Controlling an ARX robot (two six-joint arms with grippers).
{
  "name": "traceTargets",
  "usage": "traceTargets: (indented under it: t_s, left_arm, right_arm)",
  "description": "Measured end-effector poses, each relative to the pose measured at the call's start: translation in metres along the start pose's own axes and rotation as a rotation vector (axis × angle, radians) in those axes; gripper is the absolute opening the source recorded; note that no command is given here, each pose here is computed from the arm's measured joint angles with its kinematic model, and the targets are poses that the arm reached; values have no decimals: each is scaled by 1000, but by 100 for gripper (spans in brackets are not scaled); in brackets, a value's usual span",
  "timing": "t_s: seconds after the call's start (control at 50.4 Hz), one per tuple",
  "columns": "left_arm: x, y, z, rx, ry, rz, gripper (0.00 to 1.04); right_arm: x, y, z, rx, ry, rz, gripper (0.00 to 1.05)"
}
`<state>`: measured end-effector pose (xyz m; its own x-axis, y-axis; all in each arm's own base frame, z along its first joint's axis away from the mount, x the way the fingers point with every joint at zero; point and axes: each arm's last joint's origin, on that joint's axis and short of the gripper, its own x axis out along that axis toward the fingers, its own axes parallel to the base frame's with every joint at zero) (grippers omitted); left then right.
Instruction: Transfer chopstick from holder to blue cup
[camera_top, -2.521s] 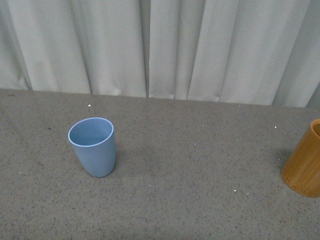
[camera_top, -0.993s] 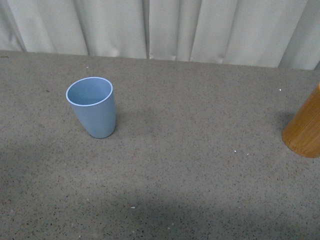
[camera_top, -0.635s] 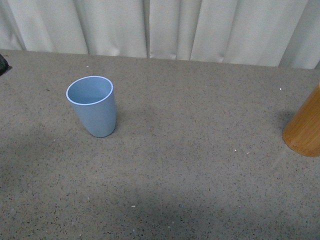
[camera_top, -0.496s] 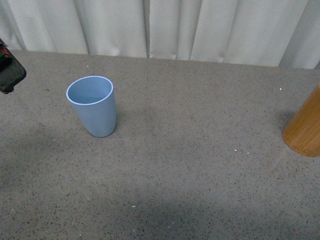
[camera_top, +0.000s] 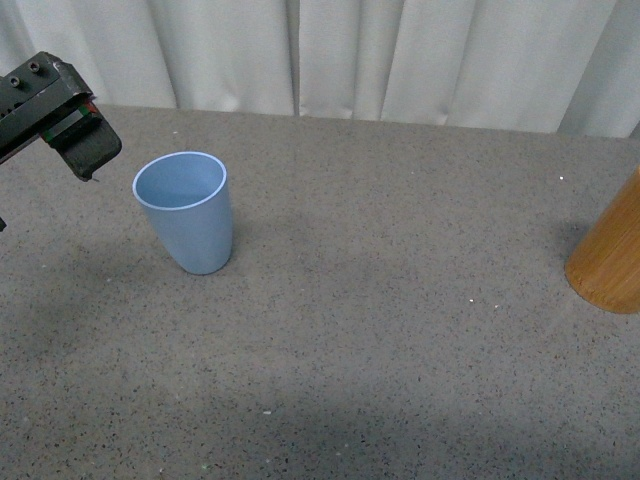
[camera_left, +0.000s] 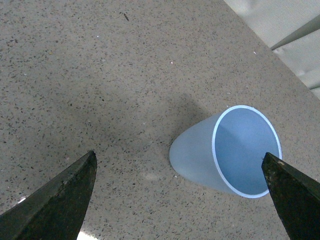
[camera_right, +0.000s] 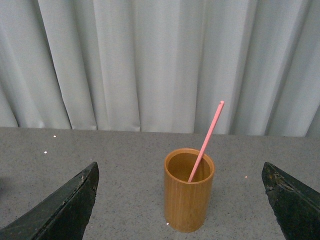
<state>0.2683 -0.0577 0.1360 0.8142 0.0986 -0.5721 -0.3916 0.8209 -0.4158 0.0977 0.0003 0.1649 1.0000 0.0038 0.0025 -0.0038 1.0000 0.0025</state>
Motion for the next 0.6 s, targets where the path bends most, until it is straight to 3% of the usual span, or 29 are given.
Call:
traceTargets:
  t_s: [0.596]
  left_arm:
    - [21, -18, -11, 9, 81, 19, 98]
  right_arm:
    - [0, 0, 0, 0, 0, 0, 95]
